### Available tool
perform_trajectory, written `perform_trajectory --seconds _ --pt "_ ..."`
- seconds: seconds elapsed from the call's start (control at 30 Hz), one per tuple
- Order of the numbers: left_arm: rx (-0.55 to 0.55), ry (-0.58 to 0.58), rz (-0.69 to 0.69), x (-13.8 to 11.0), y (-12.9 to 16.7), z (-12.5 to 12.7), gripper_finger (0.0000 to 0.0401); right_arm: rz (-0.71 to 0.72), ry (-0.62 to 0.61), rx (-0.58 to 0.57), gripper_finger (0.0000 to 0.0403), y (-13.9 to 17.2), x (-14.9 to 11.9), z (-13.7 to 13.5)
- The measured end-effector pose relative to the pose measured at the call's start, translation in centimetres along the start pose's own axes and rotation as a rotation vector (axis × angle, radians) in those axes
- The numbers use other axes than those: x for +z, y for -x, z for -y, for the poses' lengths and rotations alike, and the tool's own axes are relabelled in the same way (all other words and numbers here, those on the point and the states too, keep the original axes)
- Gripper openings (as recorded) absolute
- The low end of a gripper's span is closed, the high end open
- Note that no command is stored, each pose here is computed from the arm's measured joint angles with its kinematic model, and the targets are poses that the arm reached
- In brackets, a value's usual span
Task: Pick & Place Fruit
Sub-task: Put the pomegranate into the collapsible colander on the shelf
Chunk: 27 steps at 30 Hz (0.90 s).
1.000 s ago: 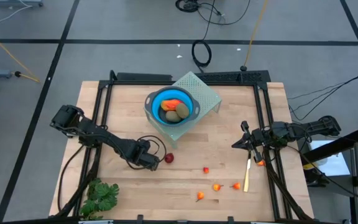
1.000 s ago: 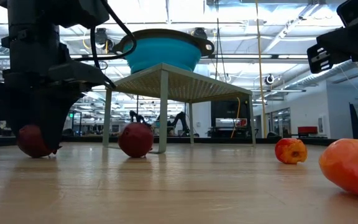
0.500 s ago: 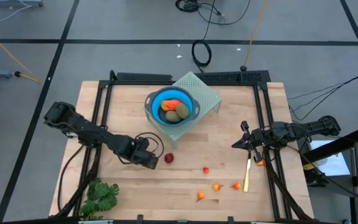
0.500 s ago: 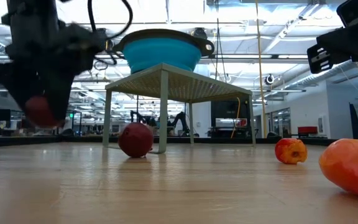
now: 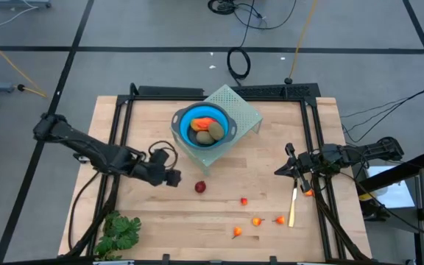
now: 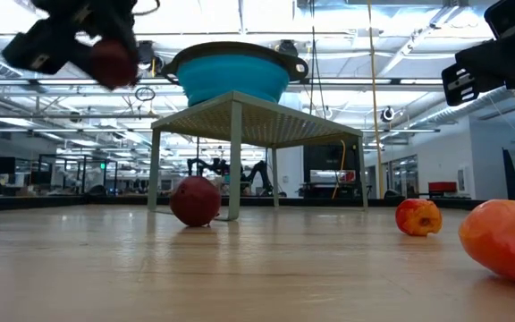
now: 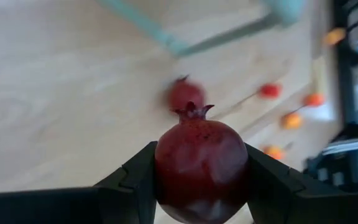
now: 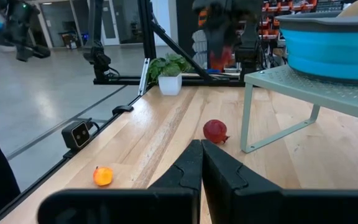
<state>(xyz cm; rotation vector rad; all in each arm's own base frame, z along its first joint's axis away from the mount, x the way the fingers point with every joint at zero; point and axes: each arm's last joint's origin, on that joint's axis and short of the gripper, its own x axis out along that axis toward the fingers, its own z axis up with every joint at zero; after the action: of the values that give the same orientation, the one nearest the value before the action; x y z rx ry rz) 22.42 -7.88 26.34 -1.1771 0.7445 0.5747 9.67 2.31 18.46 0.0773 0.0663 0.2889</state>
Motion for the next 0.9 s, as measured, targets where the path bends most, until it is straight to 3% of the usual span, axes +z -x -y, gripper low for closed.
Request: perform_trajectory --seconds 0.3,0.63,0.9 --pt "-0.179 -0.003 0.112 0.9 2.4 0.9 0.0181 0.0 0.0 0.0 0.0 0.0 0.0 0.0" --pt "-0.216 -0.001 0.129 1.0 2.5 1.3 0.0181 -0.001 0.0 0.0 0.0 0.0 0.0 0.0" --pt "-0.318 -0.28 0.3 1.0 3.2 2.7 0.0182 -0.001 0.0 0.0 0.0 0.0 0.0 0.0"
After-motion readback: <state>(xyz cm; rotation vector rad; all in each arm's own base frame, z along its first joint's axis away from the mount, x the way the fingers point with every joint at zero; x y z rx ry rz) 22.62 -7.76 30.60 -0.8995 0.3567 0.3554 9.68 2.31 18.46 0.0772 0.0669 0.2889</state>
